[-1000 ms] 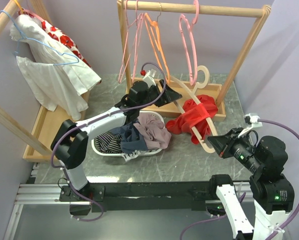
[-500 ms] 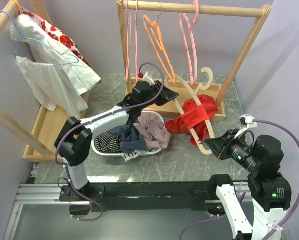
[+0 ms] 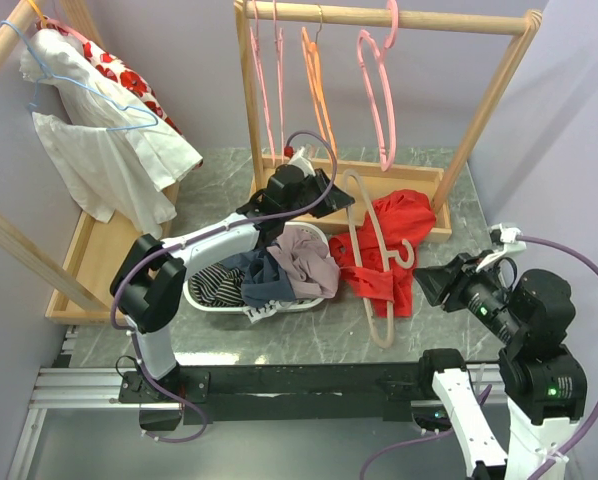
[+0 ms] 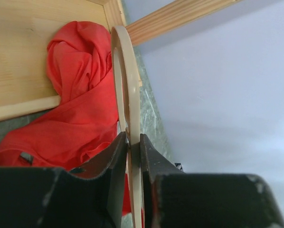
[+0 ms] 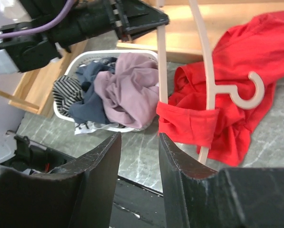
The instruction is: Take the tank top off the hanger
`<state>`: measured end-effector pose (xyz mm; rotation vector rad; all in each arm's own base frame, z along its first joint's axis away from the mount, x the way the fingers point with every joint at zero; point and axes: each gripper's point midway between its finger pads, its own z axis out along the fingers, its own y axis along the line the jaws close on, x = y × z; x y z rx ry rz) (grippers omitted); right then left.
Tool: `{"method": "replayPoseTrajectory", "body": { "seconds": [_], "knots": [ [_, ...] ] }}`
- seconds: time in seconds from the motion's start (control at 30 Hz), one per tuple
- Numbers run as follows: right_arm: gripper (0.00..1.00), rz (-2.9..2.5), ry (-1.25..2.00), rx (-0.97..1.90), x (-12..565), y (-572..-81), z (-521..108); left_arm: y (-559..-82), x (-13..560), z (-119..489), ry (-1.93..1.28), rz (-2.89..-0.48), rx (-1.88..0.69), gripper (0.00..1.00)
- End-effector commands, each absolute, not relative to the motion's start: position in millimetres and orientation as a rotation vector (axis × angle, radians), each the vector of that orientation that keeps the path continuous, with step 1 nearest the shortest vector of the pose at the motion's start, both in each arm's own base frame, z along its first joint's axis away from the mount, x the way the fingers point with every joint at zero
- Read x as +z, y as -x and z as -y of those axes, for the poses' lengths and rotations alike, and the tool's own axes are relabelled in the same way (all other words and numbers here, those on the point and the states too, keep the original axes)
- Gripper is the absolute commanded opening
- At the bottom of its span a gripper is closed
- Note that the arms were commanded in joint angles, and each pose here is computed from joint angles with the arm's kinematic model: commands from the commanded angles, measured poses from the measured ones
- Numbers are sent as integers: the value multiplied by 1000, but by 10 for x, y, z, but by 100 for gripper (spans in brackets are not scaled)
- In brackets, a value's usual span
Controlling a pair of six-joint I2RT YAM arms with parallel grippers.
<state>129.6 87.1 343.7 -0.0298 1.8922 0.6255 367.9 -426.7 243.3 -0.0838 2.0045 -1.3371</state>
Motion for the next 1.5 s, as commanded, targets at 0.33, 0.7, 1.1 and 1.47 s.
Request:
{"method": "replayPoseTrajectory", "body": {
  "seconds": [0.33,0.7,1.1,1.47],
  "knots": [
    [54,-2217,-338,686,2213,-1886,-847,-3392,3156,4203,-104,-1753,-1484,1],
    [53,-1940,-367,782,2179,-2236,-894,-3329,3338,4061,-130,-1697,-1464,1],
    [52,-1984,-327,790,1930,-2454,-938,-3245,3365,4021,-153,-1668,-1487,1],
    [51,-1952,-274,840,1810,-2372,-1014,-3208,3506,3990,-176,-1616,-1526,1]
  ]
}}
